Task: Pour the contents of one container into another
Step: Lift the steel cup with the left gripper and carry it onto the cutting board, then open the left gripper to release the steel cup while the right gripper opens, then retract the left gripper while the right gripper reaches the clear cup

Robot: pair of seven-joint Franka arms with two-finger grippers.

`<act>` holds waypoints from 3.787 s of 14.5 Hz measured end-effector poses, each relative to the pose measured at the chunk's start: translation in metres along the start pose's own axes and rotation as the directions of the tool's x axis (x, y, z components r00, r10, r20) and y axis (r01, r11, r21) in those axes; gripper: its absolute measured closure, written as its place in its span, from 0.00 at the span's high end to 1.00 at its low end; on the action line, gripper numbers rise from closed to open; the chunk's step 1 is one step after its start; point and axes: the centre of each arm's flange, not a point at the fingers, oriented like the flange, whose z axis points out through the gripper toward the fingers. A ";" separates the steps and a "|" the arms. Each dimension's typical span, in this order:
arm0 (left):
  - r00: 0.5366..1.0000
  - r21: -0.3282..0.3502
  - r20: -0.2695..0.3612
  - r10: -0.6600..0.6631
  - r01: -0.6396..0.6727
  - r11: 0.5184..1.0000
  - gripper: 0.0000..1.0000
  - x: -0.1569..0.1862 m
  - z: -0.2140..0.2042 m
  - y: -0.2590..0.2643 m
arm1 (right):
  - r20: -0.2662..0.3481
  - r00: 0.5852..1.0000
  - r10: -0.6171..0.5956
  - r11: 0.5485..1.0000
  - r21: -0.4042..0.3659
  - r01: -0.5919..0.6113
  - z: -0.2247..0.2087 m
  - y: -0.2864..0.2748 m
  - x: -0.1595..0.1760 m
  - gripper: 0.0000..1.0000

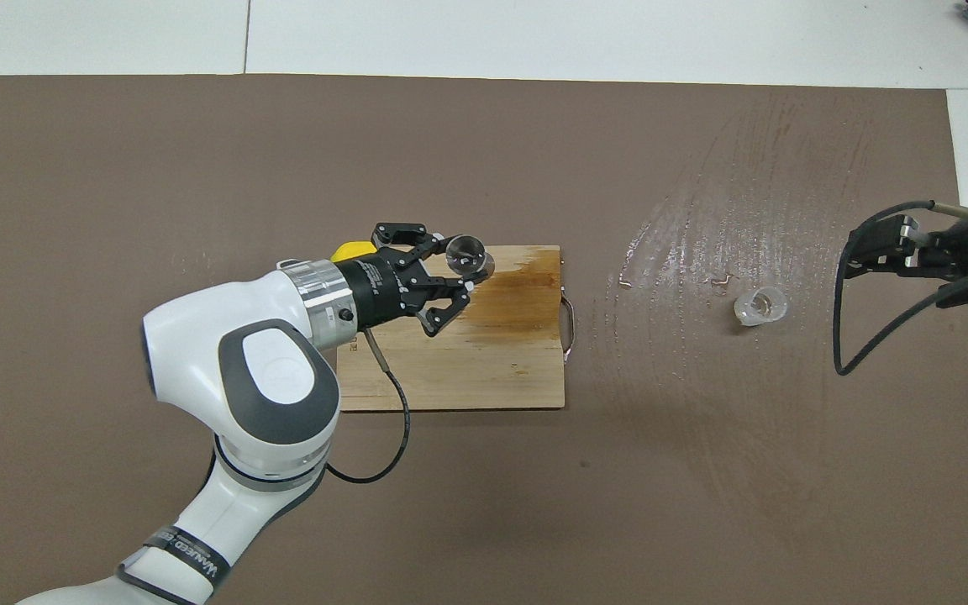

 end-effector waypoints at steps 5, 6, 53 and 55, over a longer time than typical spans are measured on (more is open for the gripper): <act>0.996 0.013 -0.087 0.016 -0.015 1.000 0.50 0.032 0.043 -0.022 | 0.000 1.000 0.008 1.000 0.000 -0.008 0.000 0.004 0.001 1.00; 0.996 0.015 -0.090 0.019 -0.018 1.000 0.50 0.032 0.045 -0.024 | 0.000 1.000 0.019 1.000 0.000 -0.019 0.000 0.009 0.003 1.00; -0.341 0.792 -0.156 0.927 -0.604 -0.089 1.00 -0.031 -0.274 0.170 | 0.589 0.269 0.762 0.323 0.015 -0.946 0.350 0.131 0.073 0.99; -0.395 0.820 0.035 0.918 -0.514 -0.252 1.00 -0.029 -0.282 0.168 | 0.596 0.283 0.751 0.332 0.029 -0.943 0.350 0.131 0.074 0.93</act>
